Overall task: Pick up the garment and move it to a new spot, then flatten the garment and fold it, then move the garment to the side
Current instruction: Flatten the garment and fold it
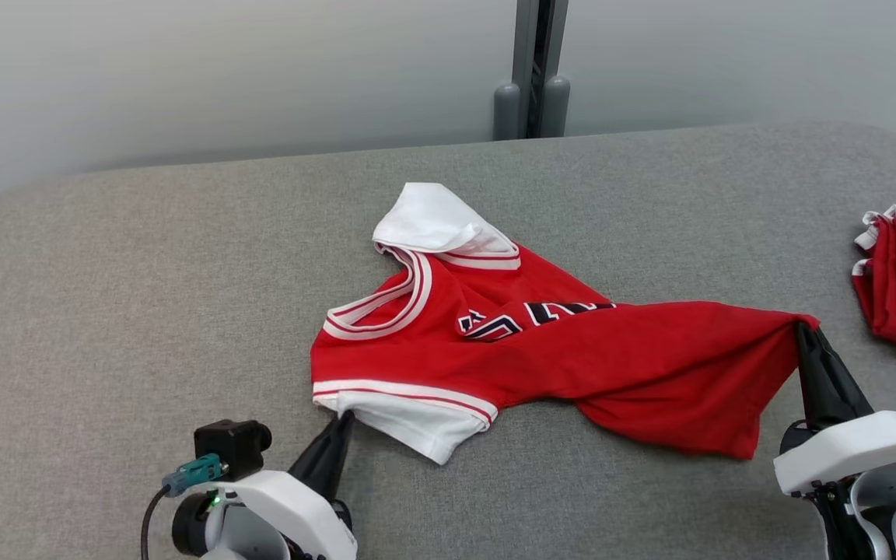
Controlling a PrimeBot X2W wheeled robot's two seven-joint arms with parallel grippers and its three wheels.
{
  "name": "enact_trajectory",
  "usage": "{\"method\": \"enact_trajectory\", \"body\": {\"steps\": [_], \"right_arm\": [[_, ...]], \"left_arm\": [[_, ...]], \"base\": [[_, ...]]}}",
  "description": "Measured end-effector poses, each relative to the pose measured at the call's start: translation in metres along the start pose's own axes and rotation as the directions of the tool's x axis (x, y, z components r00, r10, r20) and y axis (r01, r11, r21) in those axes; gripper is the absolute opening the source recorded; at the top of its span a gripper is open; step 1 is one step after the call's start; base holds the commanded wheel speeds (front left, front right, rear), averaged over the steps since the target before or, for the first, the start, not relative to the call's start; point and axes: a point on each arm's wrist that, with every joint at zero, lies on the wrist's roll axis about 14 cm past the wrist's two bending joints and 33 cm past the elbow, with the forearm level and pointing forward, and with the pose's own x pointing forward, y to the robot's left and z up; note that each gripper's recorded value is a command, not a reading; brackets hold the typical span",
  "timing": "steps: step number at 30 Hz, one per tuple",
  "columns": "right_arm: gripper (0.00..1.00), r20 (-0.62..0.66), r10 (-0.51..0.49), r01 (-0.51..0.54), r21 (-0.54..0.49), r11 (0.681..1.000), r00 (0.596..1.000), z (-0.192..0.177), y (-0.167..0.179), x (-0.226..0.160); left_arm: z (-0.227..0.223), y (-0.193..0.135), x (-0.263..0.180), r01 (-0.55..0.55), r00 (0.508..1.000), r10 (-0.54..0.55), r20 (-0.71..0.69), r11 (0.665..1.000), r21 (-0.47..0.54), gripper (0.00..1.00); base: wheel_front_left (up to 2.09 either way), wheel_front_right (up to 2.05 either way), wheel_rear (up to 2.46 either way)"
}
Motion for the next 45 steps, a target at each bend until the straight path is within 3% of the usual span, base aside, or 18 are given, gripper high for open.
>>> {"method": "enact_trajectory", "body": {"steps": [5, 11, 19, 20, 21, 30, 35, 38, 45], "right_arm": [[0.00, 0.066, 0.025, -0.024, -0.014, 1.000, 0.998, 0.022, 0.008, -0.002], [0.00, 0.130, 0.081, -0.072, -0.073, 0.995, 0.988, 0.052, 0.022, 0.001], [0.00, 0.215, 0.168, -0.130, -0.181, 0.975, 0.962, 0.111, 0.039, 0.012], [0.00, 0.215, 0.168, -0.130, -0.181, 0.975, 0.962, 0.111, 0.039, 0.012], [0.00, 0.248, 0.186, -0.132, -0.217, 0.967, 0.951, 0.132, 0.042, 0.015], [0.00, 0.403, 0.245, -0.129, -0.292, 0.948, 0.882, 0.216, 0.062, 0.020], [0.00, 0.427, 0.267, -0.127, -0.327, 0.936, 0.864, 0.247, 0.072, 0.034], [0.00, 0.420, 0.277, -0.141, -0.327, 0.935, 0.864, 0.259, 0.078, 0.054], [0.00, 0.384, 0.304, -0.164, -0.357, 0.920, 0.872, 0.281, 0.096, 0.128]], "left_arm": [[0.021, -0.028, -0.011, 0.123, 0.992, -0.122, 0.031, 0.991, -0.055, 0.00], [0.090, -0.055, -0.028, 0.242, 0.951, -0.222, 0.218, 0.968, -0.070, 0.00], [0.210, -0.088, -0.056, 0.380, 0.805, -0.278, 0.524, 0.920, -0.095, 0.00], [0.210, -0.088, -0.056, 0.380, 0.805, -0.278, 0.524, 0.920, -0.095, 0.00], [0.235, -0.097, -0.063, 0.413, 0.766, -0.284, 0.577, 0.905, -0.103, 0.00], [0.310, -0.110, -0.083, 0.467, 0.659, -0.232, 0.715, 0.872, -0.147, 0.00], [0.338, -0.122, -0.073, 0.505, 0.655, -0.265, 0.707, 0.850, -0.149, 0.00], [0.356, -0.119, -0.052, 0.464, 0.682, -0.263, 0.683, 0.877, -0.126, 0.00], [0.403, -0.110, 0.027, 0.403, 0.749, -0.234, 0.619, 0.903, -0.147, 0.00]], "base": [[0.00, 0.00, 0.00], [0.00, 0.00, 0.00], [0.00, 0.00, 0.00], [0.00, 0.00, 0.00], [0.00, 0.00, 0.00], [0.00, 0.00, 0.00], [0.00, 0.00, 0.00], [0.00, 0.00, 0.00], [0.00, 0.00, 0.00]]}}
